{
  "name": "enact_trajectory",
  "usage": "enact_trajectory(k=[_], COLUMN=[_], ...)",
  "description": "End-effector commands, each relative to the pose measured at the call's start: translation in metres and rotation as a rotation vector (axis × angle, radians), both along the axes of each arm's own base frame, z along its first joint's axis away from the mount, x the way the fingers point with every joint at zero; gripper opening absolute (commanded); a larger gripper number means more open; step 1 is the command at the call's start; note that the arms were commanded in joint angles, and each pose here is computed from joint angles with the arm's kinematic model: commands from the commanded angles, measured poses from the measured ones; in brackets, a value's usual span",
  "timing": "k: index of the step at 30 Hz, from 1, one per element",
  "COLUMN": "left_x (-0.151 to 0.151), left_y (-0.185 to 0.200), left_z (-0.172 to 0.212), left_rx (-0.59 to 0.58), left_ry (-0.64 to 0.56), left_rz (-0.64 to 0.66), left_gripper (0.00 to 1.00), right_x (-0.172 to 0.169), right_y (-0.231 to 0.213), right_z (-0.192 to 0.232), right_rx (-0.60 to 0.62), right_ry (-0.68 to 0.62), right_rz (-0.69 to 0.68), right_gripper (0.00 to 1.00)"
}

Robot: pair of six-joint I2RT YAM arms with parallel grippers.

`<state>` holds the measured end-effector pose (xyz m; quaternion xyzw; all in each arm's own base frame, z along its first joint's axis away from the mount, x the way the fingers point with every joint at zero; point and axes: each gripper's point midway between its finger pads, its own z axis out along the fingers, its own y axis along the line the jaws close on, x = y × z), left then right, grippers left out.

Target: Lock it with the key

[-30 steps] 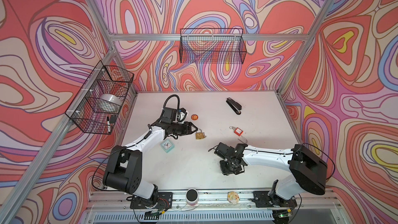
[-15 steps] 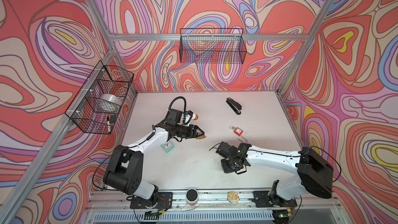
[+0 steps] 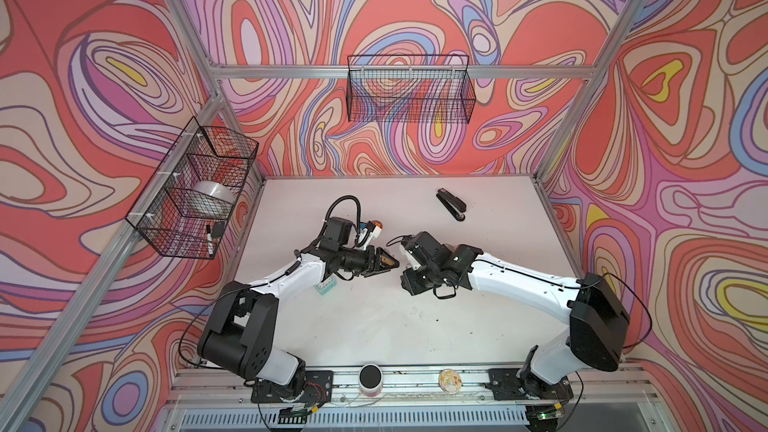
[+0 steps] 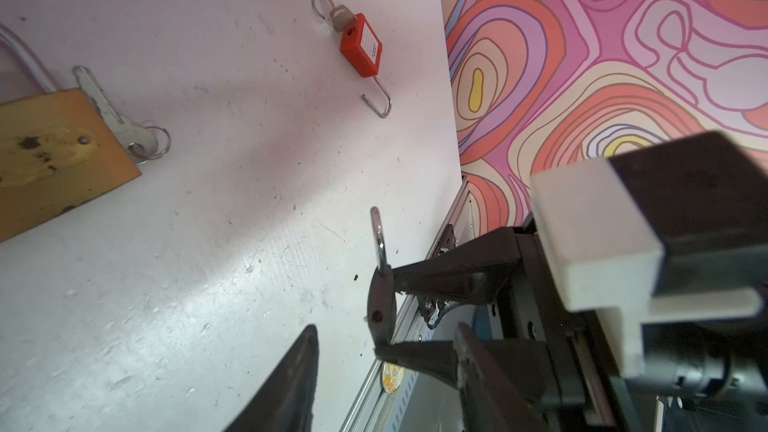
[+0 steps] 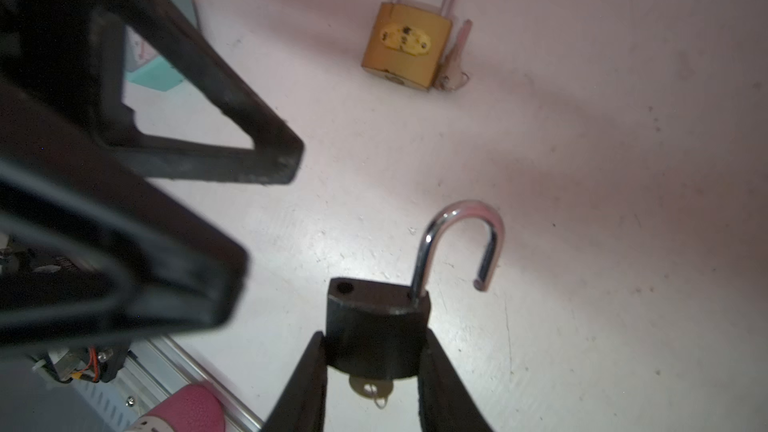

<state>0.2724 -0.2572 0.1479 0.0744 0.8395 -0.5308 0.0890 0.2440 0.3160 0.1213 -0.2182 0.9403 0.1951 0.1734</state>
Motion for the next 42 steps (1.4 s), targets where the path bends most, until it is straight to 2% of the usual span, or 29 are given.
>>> enact_trajectory(k=[1,8,13,25,36,42], left_x=[-0.003,-0.004,-0.001,0.003,-0.001,-0.001], left_y=[-0.004,0.001,0.003,0.002,0.001,0.001], left_z=[0.024,0.021,0.016,0.014,0.013,0.015], left_rx=[-0.059,-0.008,0.020,0.029,0.018,0.019], left_ry=[-0.038,-0.048,-0.040,-0.026,-0.011,-0.018], left_rz=[-0.026,-0.008,0.003,0.006,-0.009,-0.010], left_gripper=[0.54,0.53,0.57,0.54,0.36,0.29], right_x=[0.002,0.010,0.012,0.008,0.018,0.024], right_y=[0.012,0.018,0.017,0.018,0.026,0.031], right_z=[0.004,0.016,0.022,0.031,0.038,0.039], right_rx=[0.015,0.039,0.052,0.095,0.105,0.096], right_ry=[-0.005,-0.023,-0.046,-0.054,-0.107,-0.119], right_rz=[0.106,0.130,0.121,0.134,0.155,0.170], right_gripper=[0.20,0.20,0.19,0.18,0.19,0.18])
